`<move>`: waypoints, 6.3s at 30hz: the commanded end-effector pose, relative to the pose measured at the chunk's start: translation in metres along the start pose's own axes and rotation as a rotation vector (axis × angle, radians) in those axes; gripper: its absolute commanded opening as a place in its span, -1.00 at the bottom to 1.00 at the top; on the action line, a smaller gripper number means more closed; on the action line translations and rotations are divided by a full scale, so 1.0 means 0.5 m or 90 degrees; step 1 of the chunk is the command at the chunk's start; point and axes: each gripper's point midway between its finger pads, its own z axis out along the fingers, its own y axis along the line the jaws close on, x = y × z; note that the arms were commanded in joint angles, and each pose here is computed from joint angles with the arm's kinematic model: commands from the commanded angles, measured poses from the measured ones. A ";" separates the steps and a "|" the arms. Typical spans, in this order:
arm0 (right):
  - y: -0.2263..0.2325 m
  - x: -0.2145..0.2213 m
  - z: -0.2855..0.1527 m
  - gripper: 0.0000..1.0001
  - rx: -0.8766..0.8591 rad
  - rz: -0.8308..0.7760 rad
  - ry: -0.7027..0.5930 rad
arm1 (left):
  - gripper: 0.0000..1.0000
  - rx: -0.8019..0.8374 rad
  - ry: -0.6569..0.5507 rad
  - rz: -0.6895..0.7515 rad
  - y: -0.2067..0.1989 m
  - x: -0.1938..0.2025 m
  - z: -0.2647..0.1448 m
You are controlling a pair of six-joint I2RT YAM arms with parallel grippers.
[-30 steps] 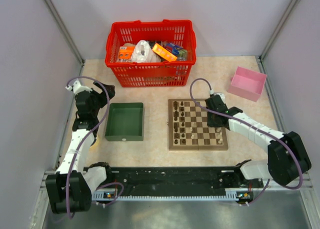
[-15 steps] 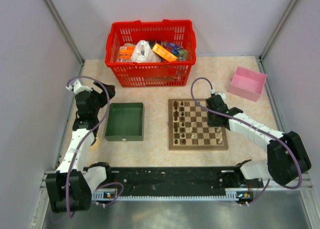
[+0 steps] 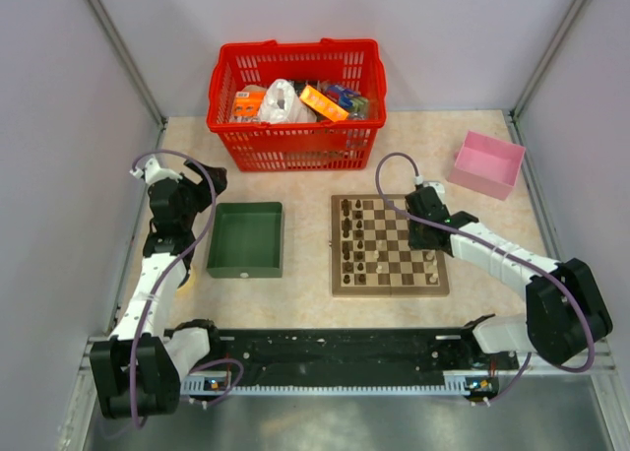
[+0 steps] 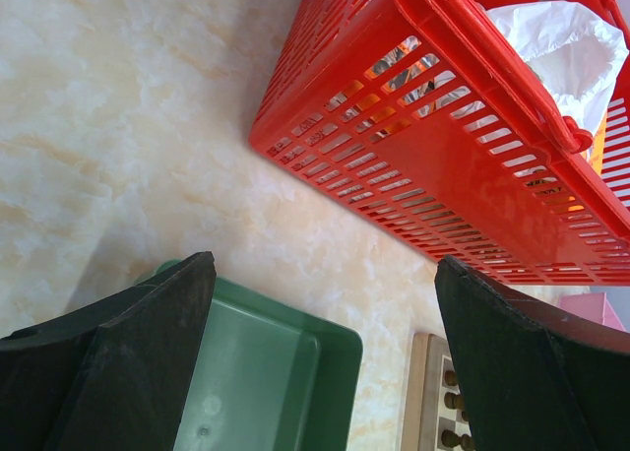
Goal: Set up the chess pieces on the board
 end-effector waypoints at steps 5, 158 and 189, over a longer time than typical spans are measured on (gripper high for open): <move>-0.014 -0.014 -0.009 -0.70 0.012 0.004 -0.017 | 0.97 0.025 -0.031 0.001 -0.018 -0.026 0.000; -0.009 0.049 -0.021 -0.63 0.002 0.043 0.017 | 0.97 0.026 -0.034 0.000 -0.018 -0.026 -0.003; 0.135 -0.040 -0.132 -0.19 -0.176 -0.034 -0.030 | 0.97 0.028 -0.031 -0.001 -0.017 -0.022 -0.003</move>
